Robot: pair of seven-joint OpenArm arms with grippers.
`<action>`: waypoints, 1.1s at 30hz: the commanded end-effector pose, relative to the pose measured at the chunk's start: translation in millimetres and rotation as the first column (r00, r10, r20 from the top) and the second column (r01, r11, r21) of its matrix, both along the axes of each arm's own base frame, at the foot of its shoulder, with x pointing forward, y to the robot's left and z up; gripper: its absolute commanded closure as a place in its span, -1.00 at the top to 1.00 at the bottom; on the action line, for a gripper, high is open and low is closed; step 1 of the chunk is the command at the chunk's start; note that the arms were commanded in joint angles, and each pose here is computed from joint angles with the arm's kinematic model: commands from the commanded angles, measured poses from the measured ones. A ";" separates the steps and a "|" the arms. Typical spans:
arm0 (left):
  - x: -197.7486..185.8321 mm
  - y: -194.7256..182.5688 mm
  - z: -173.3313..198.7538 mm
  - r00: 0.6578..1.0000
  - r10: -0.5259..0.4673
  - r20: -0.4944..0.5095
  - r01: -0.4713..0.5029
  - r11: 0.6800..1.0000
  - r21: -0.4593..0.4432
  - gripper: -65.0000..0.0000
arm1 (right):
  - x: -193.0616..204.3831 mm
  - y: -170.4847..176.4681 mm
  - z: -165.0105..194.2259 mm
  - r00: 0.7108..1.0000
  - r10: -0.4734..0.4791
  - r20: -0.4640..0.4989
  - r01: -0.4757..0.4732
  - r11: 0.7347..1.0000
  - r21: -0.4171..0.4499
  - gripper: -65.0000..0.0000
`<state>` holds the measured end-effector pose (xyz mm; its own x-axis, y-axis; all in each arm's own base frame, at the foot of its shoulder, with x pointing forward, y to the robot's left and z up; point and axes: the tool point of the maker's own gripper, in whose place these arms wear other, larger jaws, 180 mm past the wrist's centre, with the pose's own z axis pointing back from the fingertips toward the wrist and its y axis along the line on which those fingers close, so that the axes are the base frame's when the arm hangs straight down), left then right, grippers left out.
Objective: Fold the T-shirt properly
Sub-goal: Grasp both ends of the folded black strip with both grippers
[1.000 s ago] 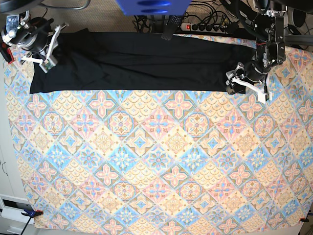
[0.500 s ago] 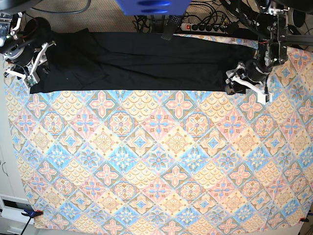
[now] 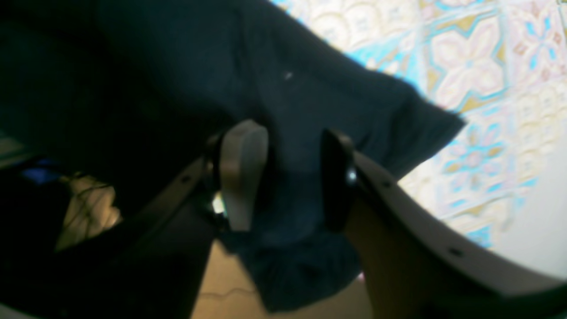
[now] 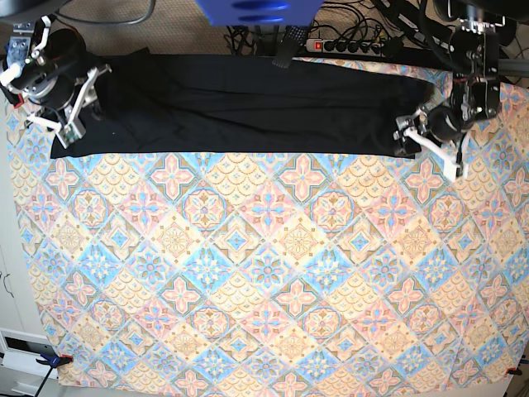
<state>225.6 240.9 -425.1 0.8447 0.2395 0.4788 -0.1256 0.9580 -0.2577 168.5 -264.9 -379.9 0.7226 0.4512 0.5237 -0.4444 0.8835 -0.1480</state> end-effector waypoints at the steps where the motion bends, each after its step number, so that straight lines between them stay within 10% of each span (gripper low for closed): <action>1: 5.9 4.4 5.1 1.000 -0.017 0.003 0.017 1.000 0.001 0.50 | 12.8 1.7 11.3 0.999 0.019 0.050 -0.019 1.000 0.004 -0.26; 33: -46.0 8.3 -43.8 0.950 -0.094 -0.297 0.092 0.996 -0.021 0.48 | 17.5 9.8 10.7 0.998 0.025 0.060 -0.026 0.999 0.022 -0.26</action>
<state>179.7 257.2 -469.7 0.9666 0.1523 0.2060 -0.1131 0.9752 -0.1904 180.1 -255.1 -377.6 0.7000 0.4524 0.5526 -0.4554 0.8788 -0.1425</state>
